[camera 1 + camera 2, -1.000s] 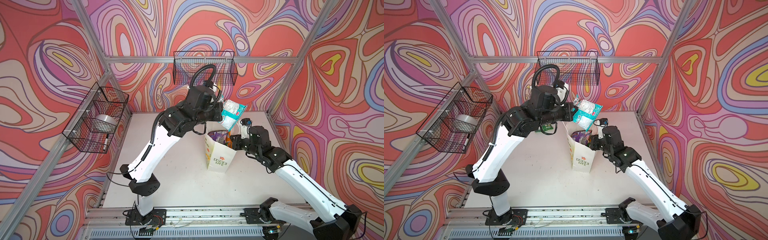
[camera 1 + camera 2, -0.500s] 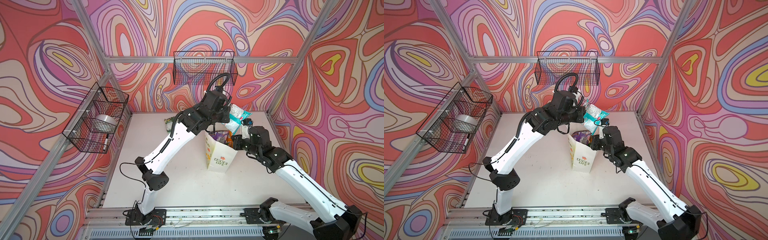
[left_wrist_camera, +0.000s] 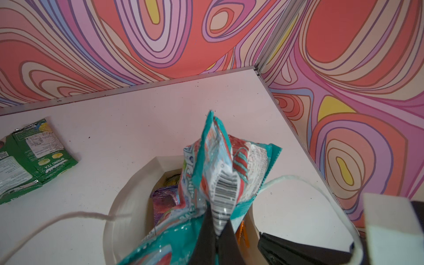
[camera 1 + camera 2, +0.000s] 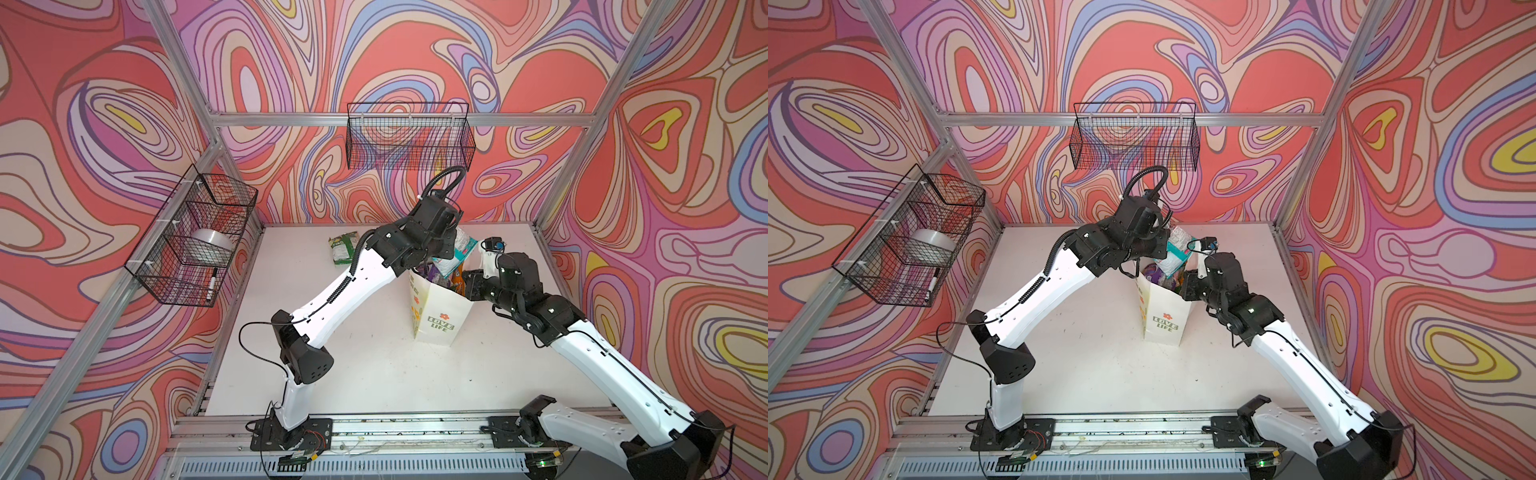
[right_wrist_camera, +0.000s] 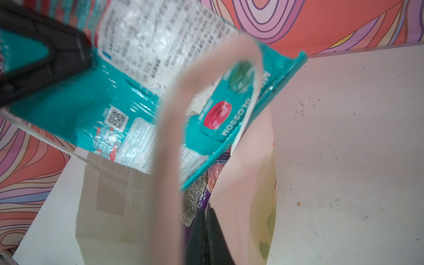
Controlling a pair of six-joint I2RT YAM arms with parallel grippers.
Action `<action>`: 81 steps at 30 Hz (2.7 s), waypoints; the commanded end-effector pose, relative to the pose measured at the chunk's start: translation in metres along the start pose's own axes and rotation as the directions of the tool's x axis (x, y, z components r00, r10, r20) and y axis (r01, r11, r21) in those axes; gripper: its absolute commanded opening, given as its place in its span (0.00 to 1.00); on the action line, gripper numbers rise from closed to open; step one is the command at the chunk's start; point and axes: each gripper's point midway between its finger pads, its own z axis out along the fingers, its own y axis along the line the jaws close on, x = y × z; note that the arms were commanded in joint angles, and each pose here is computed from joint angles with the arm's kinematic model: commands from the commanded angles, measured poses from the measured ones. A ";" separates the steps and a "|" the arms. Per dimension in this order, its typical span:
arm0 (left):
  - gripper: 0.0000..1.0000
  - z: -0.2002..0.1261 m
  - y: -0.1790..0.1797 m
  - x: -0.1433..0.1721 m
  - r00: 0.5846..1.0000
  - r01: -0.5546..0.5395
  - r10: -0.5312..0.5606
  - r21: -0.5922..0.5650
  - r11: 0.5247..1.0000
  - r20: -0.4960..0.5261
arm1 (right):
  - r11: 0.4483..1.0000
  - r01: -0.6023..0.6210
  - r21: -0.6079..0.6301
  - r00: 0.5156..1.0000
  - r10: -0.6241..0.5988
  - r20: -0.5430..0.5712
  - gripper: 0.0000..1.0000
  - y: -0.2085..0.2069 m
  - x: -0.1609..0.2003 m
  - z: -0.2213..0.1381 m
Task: Place the snacks into the paper bag
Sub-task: Place the snack in the paper bag.
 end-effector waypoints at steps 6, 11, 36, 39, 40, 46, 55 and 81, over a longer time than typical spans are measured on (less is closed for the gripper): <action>0.00 -0.002 -0.012 0.004 0.986 -0.158 0.161 0.058 0.986 -0.049 | 1.000 0.013 0.016 1.000 -0.013 -0.025 0.00 -0.004 0.009 0.002; 0.00 0.003 -0.007 0.016 0.967 -0.231 0.234 0.045 0.972 -0.097 | 1.000 0.012 0.013 1.000 -0.012 -0.026 0.00 -0.004 0.009 0.003; 0.00 0.015 0.005 0.050 0.895 -0.364 0.367 0.061 0.929 -0.252 | 1.000 0.011 0.013 0.999 -0.011 -0.036 0.00 -0.004 0.011 0.006; 0.00 0.021 0.005 0.057 0.881 -0.379 0.385 0.075 0.922 -0.274 | 1.000 0.011 0.013 0.999 -0.011 -0.038 0.00 -0.004 0.012 0.007; 0.00 0.024 0.006 0.060 0.873 -0.393 0.397 0.073 0.917 -0.284 | 1.000 0.011 0.011 0.999 -0.010 -0.038 0.00 -0.003 0.012 0.007; 0.00 0.043 0.011 0.079 0.842 -0.407 0.406 0.076 0.910 -0.354 | 1.000 0.010 0.013 0.999 -0.009 -0.041 0.00 -0.004 0.013 0.008; 0.38 0.044 0.014 0.064 0.877 -0.380 0.369 0.028 0.925 -0.308 | 1.000 0.011 0.012 0.999 -0.010 -0.043 0.00 -0.004 0.013 0.009; 0.82 -0.075 0.014 -0.036 0.985 -0.095 0.094 0.001 0.995 0.143 | 1.000 0.010 0.029 1.000 -0.010 -0.019 0.00 -0.007 0.009 0.001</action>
